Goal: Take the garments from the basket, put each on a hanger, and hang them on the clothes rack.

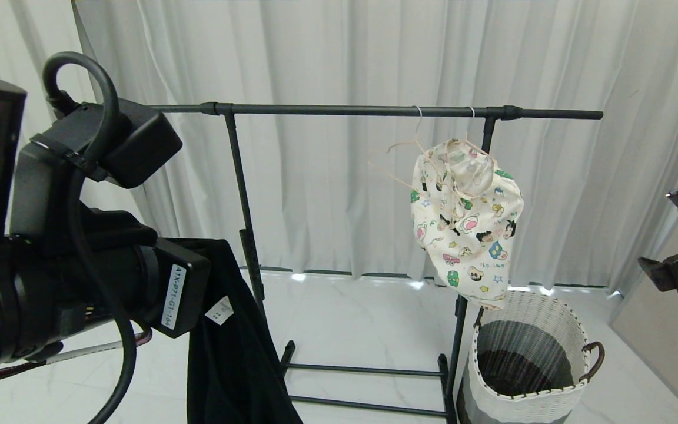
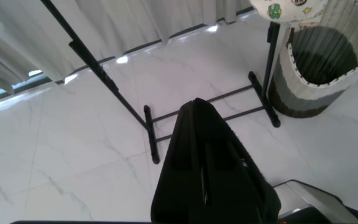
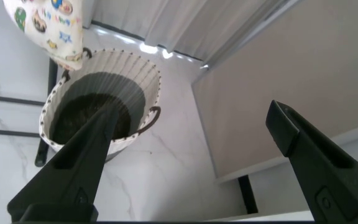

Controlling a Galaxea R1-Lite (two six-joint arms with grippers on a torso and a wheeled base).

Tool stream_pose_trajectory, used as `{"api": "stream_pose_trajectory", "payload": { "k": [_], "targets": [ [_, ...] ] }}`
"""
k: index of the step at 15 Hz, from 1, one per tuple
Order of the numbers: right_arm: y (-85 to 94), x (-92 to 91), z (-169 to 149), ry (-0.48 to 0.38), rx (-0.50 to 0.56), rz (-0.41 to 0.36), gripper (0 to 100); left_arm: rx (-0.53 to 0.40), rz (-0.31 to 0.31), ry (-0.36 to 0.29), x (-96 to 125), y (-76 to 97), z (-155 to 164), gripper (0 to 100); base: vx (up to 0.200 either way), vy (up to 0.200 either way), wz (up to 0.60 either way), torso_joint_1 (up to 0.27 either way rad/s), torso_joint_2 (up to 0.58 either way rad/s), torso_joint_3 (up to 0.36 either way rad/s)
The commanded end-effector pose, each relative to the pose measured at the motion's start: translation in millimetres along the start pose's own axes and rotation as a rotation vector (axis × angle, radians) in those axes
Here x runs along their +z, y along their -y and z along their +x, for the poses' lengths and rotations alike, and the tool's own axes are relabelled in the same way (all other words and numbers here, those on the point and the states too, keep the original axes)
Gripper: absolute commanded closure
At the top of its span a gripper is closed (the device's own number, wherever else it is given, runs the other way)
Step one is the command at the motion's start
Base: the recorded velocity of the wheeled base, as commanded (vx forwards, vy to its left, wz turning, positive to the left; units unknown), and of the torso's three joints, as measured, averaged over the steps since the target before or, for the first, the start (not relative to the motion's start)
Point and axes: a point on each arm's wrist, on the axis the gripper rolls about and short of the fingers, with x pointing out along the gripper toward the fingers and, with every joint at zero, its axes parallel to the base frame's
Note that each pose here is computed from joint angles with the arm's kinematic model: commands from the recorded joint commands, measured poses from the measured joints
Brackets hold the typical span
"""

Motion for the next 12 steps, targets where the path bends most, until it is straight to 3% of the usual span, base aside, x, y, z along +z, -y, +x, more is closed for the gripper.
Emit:
{"api": "stream_pose_trajectory", "payload": {
  "k": [1, 4, 12],
  "targets": [
    [-0.2, 0.5, 0.3, 0.003, 0.001, 0.002, 0, 0.0, 0.0, -0.002, 0.0, 0.4, 0.5, 100, 0.0, 0.0, 0.0, 0.212, -0.5, -0.276],
    [-0.4, 0.7, 0.7, 0.006, 0.0, 0.004, 0, 0.0, 0.001, -0.002, 0.0, 0.4, 0.5, 100, 0.0, 0.0, 0.0, 0.092, -0.2, -0.113],
    [-1.2, 0.2, 1.5, 0.003, 0.001, 0.005, 0, 0.0, 0.0, 0.0, 0.4, 0.3, 0.4, 100, 0.0, 0.0, 0.0, 0.003, -0.01, -0.005]
  ]
}}
